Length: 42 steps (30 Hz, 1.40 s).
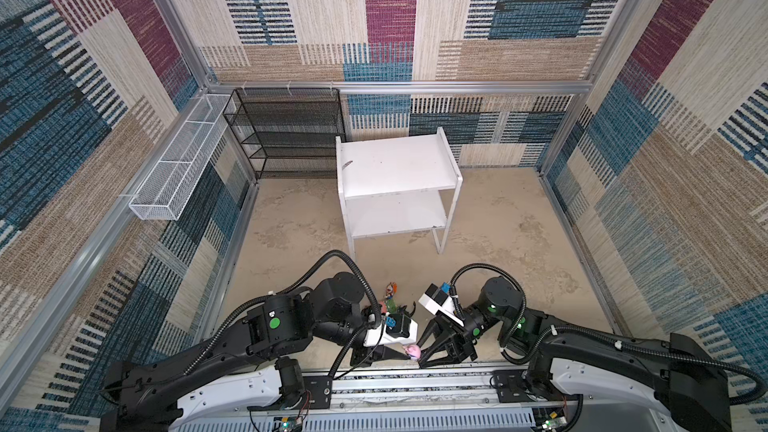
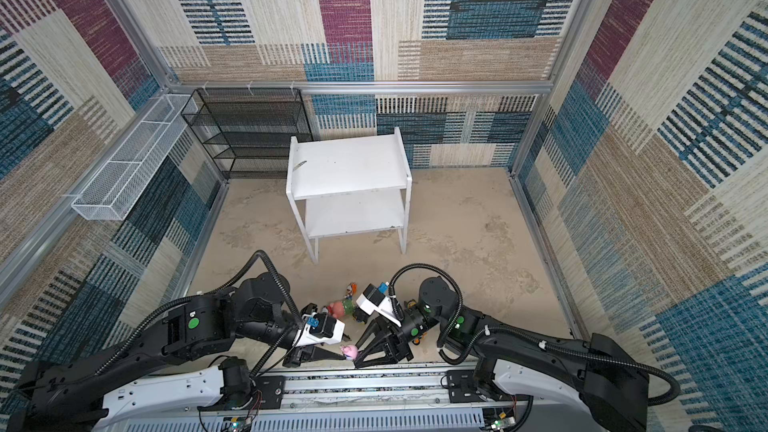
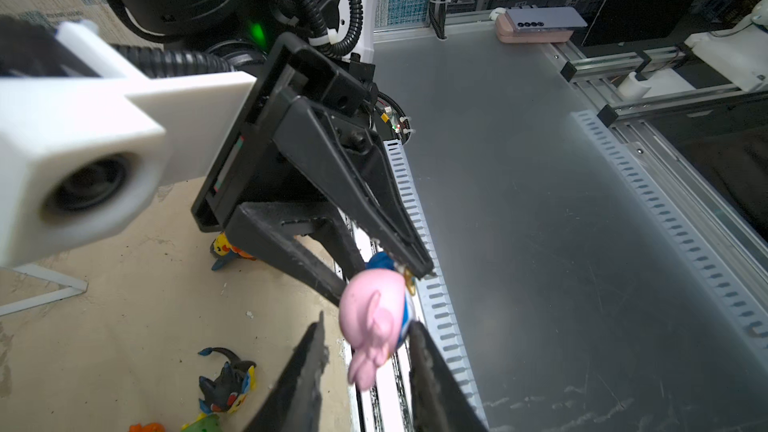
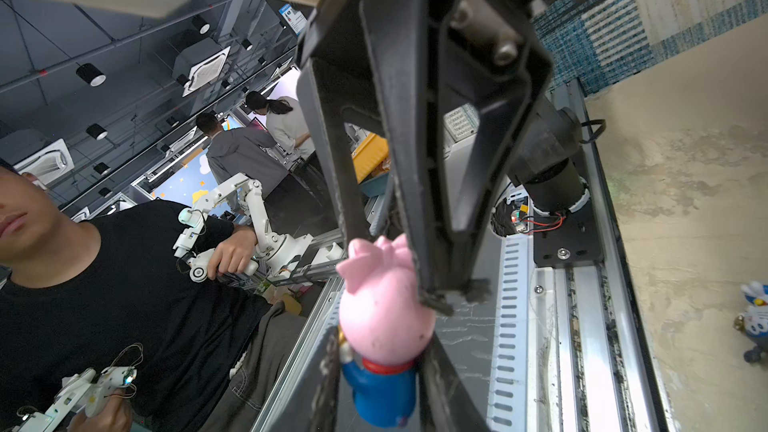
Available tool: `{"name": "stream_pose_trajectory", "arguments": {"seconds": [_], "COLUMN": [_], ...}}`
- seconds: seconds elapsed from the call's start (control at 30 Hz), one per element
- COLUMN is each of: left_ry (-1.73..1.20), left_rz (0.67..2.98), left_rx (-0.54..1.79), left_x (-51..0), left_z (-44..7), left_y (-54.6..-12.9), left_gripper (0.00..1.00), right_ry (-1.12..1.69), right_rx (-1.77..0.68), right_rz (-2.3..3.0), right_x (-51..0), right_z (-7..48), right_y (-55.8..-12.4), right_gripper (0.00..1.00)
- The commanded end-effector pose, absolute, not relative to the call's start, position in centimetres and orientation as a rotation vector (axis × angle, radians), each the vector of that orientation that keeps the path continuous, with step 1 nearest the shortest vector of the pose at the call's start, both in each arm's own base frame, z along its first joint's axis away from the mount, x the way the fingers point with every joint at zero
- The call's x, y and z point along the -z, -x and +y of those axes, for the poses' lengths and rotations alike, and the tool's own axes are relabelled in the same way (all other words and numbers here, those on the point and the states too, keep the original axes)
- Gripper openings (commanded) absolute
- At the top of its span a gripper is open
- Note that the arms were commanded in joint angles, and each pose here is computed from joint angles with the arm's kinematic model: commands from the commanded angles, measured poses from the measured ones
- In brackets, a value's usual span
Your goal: Place and organize the plastic toys onto the shelf
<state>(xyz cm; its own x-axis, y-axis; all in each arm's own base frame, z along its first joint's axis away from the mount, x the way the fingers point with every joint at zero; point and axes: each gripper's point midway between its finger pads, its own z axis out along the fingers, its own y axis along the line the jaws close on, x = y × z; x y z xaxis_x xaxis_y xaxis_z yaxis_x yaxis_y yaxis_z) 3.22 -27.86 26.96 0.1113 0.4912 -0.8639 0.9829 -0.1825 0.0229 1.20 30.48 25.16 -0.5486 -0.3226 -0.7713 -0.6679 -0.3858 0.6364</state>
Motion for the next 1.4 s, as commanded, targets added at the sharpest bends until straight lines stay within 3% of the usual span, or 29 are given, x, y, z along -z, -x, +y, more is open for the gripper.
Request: {"name": "stream_pose_trajectory", "arguments": {"seconds": [0.0,0.33,0.5,0.97,1.37], "left_ry": [-1.784,-1.806,-1.807,-1.776,-1.765], "left_rz": [1.404,1.416,1.412,1.552,1.598], "left_rx": [0.994,1.011,1.014,0.795,0.639], "left_x": [-27.2,-26.9,-26.9,-25.0,-23.8], "left_z": [-27.8,-27.4,-27.3,-26.4,-25.8], "left_y": [-2.8,-2.3,-2.2,-4.9,-6.8], "left_gripper": [0.27,0.00,0.00,0.00,0.00], "right_ry": [1.354,1.361,1.367,1.397,1.370], "right_rx": [-2.034,-2.026,-2.015,-1.715,-1.428], "right_rz": [1.512,1.505,1.511,1.704,1.695], "right_x": [-26.2,-26.4,-26.5,-24.0,-21.7], "right_z": [30.4,30.6,30.7,31.4,31.9], "right_y": [-1.0,-1.1,-1.2,-3.4,-5.9], "right_gripper": [0.31,0.31,0.32,0.70,0.69]}}
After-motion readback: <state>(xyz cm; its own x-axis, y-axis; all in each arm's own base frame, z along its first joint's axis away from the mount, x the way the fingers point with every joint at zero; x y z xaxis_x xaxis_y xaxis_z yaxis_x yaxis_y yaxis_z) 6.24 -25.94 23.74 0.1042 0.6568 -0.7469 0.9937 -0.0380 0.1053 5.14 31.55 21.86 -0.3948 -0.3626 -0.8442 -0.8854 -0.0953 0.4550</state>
